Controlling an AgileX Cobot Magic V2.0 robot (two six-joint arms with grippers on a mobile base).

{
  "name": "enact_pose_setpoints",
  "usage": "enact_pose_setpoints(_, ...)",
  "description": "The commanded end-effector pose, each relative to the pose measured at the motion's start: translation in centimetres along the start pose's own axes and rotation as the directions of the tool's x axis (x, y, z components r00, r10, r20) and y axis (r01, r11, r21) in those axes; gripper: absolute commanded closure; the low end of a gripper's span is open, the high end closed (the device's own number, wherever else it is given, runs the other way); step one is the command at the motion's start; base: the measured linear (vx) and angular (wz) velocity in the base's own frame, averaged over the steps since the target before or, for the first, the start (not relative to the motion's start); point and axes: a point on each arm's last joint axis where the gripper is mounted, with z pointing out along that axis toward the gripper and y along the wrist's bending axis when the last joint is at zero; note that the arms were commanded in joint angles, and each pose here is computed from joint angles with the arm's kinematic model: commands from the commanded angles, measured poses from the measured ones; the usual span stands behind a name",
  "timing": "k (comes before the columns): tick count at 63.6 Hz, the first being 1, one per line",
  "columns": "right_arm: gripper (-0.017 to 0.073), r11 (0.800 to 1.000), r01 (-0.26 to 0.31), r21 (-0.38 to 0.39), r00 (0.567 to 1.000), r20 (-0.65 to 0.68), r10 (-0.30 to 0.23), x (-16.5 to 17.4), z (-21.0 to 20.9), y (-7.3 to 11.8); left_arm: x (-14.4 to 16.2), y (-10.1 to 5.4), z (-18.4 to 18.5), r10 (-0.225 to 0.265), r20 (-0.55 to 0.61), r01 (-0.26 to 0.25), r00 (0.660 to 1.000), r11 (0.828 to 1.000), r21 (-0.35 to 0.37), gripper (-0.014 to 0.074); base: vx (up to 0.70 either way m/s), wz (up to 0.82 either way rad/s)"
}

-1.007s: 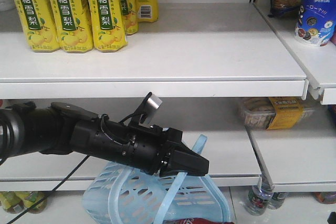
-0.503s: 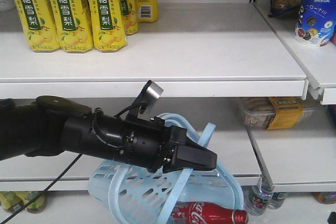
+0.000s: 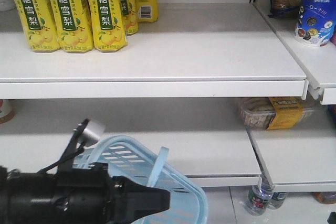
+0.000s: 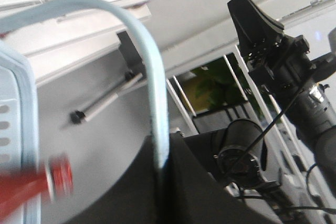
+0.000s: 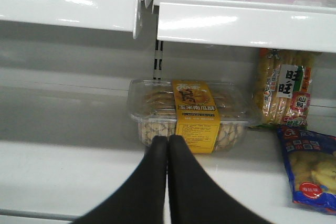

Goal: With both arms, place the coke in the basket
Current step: 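Swing the basket with the bottle away from the shelf with the left gripper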

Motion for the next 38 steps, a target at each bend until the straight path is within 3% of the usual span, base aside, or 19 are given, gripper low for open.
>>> enact_pose_setpoints(1, 0.0568, 0.999, 0.006, 0.036, 0.997, 0.081, -0.009, -1.4, -0.1, -0.4, 0.3, -2.3, -2.5, 0.048, 0.125, -0.058, 0.991, 0.995, 0.077, 0.0599, 0.0, 0.0)
enact_pose_setpoints(7, 0.0568, 0.999, 0.006, 0.036, 0.997, 0.081, -0.009, -1.4, -0.1, -0.4, 1.2, -2.1, -4.2, 0.132, 0.184, -0.135, 0.974, 0.991, 0.004, 0.0599, 0.0, 0.0)
enact_pose_setpoints(16, 0.0568, 0.999, 0.006, 0.036, 0.997, 0.081, -0.009, -1.4, -0.1, -0.4, 2.4, -1.8, -6.4, 0.252, 0.247, -0.235, 0.936, 0.967, -0.095, 0.0599, 0.0, 0.0)
enact_pose_setpoints(28, 0.0568, 0.999, 0.006, 0.036, 0.997, 0.081, -0.009, -1.4, -0.1, -0.4, 4.1, -1.2, -8.6, 0.394, 0.3, -0.35, 0.869, 0.917, -0.191, 0.0599, 0.0, 0.0)
enact_pose_setpoints(36, 0.0568, 0.999, 0.006, 0.036, 0.997, 0.081, -0.009, -1.4, -0.1, -0.4, 4.9, -0.8, -9.9, 0.418, 0.353, -0.348, 0.837, 0.905, -0.245, 0.0599, 0.0, 0.0)
enact_pose_setpoints(38, 0.0568, 0.999, 0.006, 0.036, 0.997, 0.081, -0.009, -1.4, -0.1, -0.4, 5.0, -0.5, -10.2, 0.403, 0.37, -0.325, 0.837, 0.91, -0.255, 0.0599, 0.0, 0.0)
